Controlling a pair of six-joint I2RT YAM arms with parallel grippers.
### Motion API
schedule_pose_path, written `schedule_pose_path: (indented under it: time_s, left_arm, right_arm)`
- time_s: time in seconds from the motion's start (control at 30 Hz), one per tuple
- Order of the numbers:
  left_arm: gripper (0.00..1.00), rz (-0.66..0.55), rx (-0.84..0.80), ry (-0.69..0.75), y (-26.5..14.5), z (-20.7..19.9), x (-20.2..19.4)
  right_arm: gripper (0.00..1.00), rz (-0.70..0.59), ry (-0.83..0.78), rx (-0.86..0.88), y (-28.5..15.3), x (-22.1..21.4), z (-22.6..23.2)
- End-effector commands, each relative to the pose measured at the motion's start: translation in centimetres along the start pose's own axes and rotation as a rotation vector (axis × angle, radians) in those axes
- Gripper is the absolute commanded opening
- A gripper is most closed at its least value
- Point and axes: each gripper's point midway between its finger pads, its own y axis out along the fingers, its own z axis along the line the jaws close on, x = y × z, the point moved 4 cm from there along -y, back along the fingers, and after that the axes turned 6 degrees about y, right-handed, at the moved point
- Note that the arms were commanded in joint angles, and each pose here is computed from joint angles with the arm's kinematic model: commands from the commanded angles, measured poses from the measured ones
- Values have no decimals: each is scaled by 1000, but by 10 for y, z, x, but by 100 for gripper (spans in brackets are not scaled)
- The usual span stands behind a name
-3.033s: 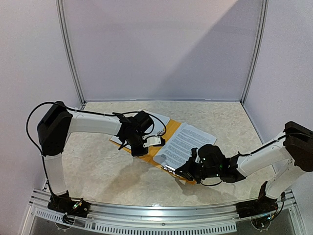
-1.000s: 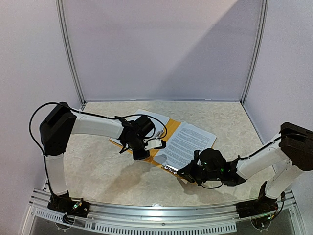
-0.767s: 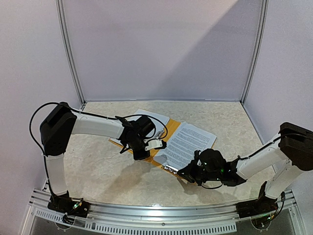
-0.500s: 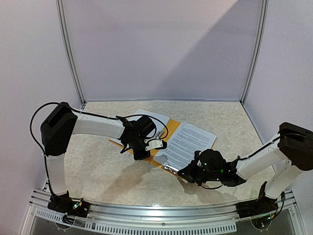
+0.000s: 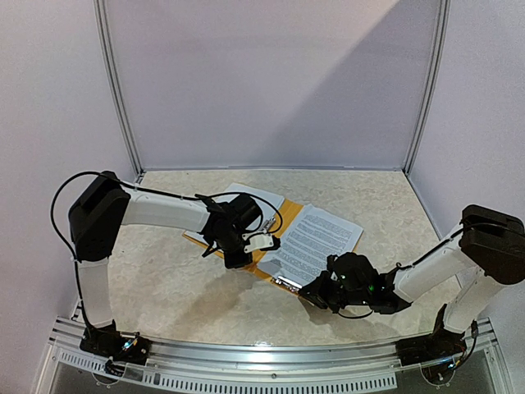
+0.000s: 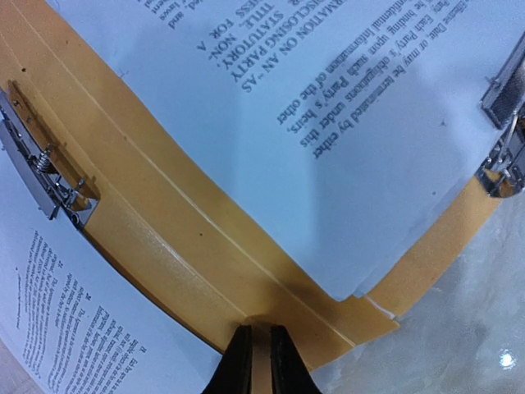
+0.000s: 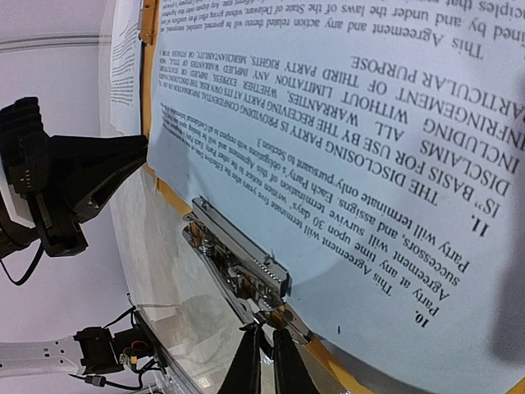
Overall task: Put the files into the folder
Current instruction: Clamp the file in the folder with some files.
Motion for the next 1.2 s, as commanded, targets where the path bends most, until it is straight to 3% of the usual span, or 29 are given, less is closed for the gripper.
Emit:
schedule_pose_path:
  time_s: [0.0,0.4,0.7,1.17]
  left_arm:
    - [12,68,-85,30,18,-23,-11]
    - [12,69,-91,36,18,-25,-11]
    - [12,71,-91,36,18,-25,-11]
    - [12,79,-97,38,20,-26,-11]
  right_arm:
    - [6,-79,-7,-479,-19,14,-113]
    - [8,-66,42,-575,-21,10,-143]
    - [8,24,47,-647,-24,-1,-154]
    - [9,53,-62,-895,-40,1,-163]
